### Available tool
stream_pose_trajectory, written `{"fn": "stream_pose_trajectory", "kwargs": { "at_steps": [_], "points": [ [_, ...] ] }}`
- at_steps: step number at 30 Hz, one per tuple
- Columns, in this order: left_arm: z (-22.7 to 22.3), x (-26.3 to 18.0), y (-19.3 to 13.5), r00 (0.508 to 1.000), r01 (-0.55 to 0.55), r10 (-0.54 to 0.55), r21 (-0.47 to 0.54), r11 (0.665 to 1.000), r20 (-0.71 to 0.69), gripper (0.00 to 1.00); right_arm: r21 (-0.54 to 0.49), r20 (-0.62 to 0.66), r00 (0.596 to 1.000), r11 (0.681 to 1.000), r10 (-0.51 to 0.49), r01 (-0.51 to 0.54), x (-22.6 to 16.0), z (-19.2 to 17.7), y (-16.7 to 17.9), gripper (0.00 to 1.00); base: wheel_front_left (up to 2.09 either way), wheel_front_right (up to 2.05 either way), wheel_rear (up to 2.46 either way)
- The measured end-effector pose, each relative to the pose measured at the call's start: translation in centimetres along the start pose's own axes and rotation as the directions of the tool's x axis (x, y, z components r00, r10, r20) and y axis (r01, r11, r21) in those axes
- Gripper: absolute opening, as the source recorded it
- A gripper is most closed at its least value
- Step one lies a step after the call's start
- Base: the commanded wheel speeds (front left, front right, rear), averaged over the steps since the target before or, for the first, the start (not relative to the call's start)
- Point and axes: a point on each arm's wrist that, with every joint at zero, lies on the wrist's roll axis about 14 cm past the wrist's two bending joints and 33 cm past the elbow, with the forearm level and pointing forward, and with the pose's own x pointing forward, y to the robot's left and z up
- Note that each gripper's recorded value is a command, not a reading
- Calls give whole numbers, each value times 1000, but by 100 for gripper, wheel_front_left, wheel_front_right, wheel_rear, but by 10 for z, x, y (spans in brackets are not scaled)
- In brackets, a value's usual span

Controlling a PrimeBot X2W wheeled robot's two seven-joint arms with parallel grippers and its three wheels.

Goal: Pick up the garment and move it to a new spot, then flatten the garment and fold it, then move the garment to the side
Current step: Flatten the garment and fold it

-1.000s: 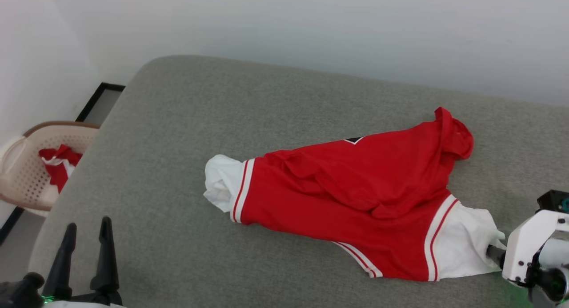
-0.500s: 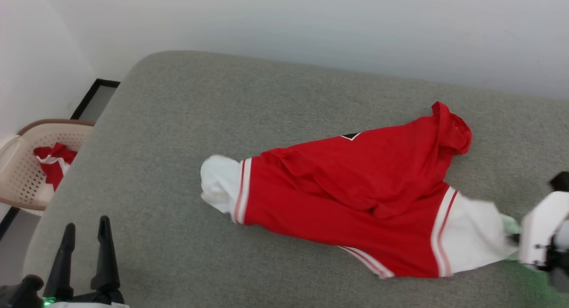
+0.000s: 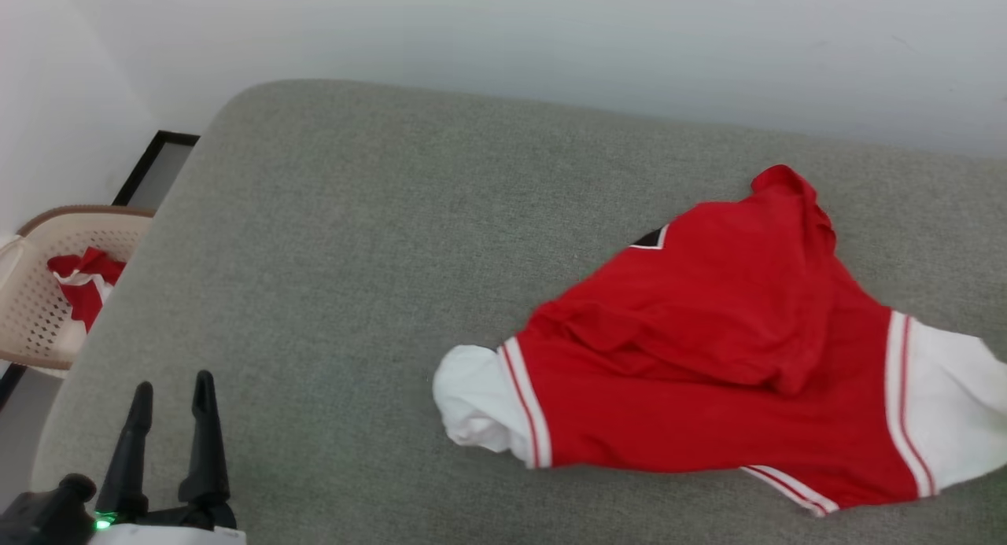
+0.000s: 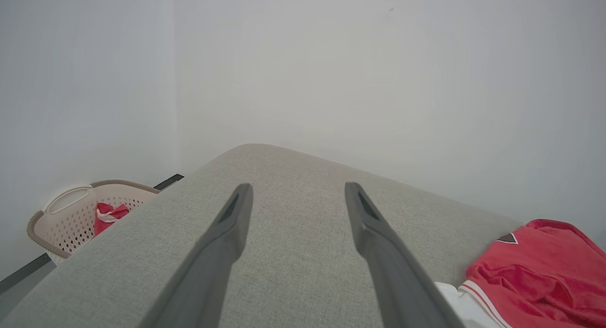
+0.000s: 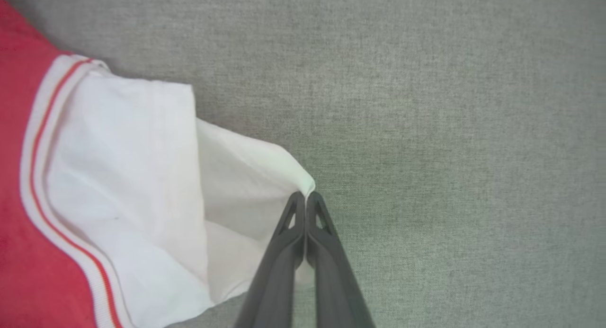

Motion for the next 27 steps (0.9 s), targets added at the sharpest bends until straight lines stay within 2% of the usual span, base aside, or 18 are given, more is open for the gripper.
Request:
{"fn": "stream_pose_trajectory", "kwargs": {
  "at_steps": [6,8,9,11,19,24,27],
  "points": [
    [-2,1,-1,1000,6,-6,3,1000,-7,100,29,-7,1000,999,-15,15,10,-5,-5,0,0,0,0],
    [-2,1,-2,1000,8,-8,1,1000,-9,100,35,2,1000,999,-16,16,12,-5,-5,38,0,0,0],
    [-3,1,-2,1000,12,-12,2,1000,-12,100,35,6,1000,999,-16,16,12,-5,-4,47,0,0,0],
    [-3,2,-4,1000,20,-20,2,1000,-15,100,38,14,1000,999,-15,14,12,-4,-3,100,0,0,0],
    [-8,7,-16,996,79,-79,-4,997,-35,100,31,90,996,999,-18,15,1,10,-3,100,0,0,0],
    [-16,13,-33,986,146,-149,-39,988,-79,100,25,222,975,1000,0,-6,-16,31,1,100,0,0,0],
    [-20,18,-47,970,204,-210,-62,977,-124,100,25,329,944,999,15,-25,-31,48,3,100,0,0,0]
  ]
}}
